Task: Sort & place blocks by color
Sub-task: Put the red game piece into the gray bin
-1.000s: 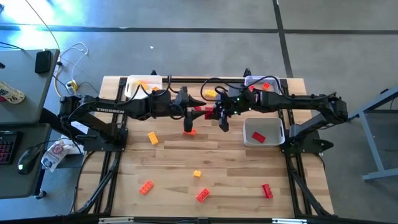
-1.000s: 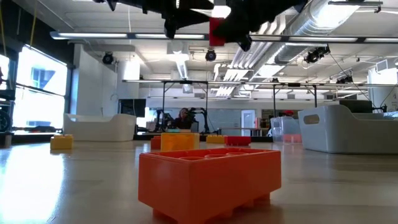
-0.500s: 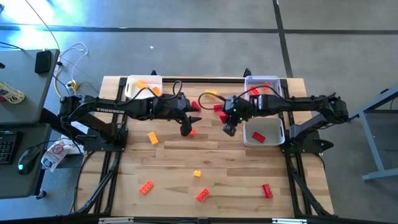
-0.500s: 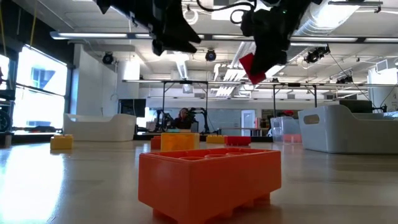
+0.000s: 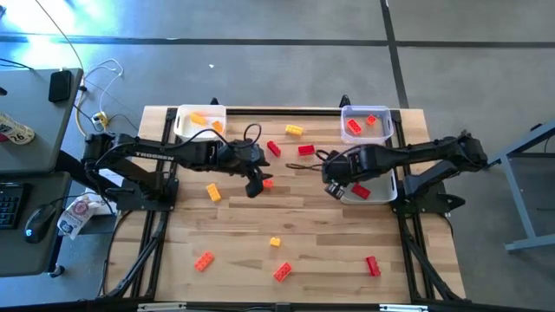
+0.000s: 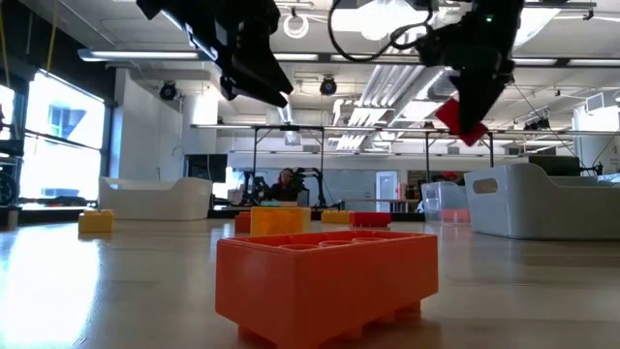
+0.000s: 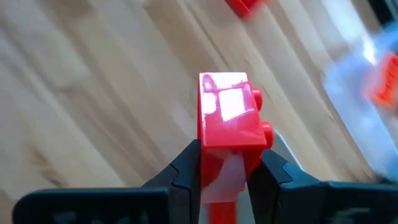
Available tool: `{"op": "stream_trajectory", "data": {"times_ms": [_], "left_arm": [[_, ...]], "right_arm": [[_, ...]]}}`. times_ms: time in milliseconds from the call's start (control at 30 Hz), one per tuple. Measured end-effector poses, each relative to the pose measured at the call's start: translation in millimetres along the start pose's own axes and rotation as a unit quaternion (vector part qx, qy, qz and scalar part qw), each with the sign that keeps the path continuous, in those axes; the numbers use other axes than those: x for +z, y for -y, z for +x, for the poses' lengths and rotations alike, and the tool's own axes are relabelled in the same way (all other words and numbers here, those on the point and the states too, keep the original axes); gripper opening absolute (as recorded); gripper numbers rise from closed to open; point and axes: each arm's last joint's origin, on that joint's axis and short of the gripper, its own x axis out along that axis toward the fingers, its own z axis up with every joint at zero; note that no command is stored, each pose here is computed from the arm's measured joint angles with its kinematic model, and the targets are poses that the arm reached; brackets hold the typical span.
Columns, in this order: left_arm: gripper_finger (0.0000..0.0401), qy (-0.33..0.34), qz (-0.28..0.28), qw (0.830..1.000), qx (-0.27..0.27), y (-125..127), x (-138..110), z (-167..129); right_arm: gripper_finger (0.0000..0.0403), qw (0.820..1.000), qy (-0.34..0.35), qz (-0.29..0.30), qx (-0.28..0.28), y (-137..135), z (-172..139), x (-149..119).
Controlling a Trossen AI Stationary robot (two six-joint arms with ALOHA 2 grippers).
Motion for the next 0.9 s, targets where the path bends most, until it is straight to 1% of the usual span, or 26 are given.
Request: {"op": "stream_trajectory", "data": {"times_ms": [100, 233, 400, 633, 767, 900], "left_arm": [[0.0186, -0.01, 0.006, 1.0, -0.005, 4.7, -2.7, -0.5], [0.0186, -0.018, 0.014, 1.0, -0.011, 10.3, -5.3, -1.2], [0.0186, -0.022, 0.019, 0.999, -0.017, 14.8, -6.8, -1.8], [0.0186, -0.028, 0.024, 0.999, -0.019, 16.9, -8.5, -2.1], [0.0186, -0.048, 0.034, 0.998, -0.015, 15.9, -12.4, -2.4], [0.0186, -0.056, 0.051, 0.997, -0.013, 14.6, -13.7, -2.3]], "right_arm": [[0.0072, 0.998, -0.028, 0.03, -0.041, 3.9, -2.0, -9.9], [0.0072, 0.992, -0.057, 0.071, -0.082, 8.6, -5.1, -19.9], [0.0072, 0.986, -0.064, 0.104, -0.115, 10.5, -8.0, -26.8], [0.0072, 0.983, -0.059, 0.126, -0.117, 7.4, -7.8, -30.4], [0.0072, 0.982, -0.075, 0.12, -0.121, 4.8, 12.4, -42.5], [0.0072, 0.979, -0.099, 0.13, -0.119, 3.3, 34.3, -57.3]]}}
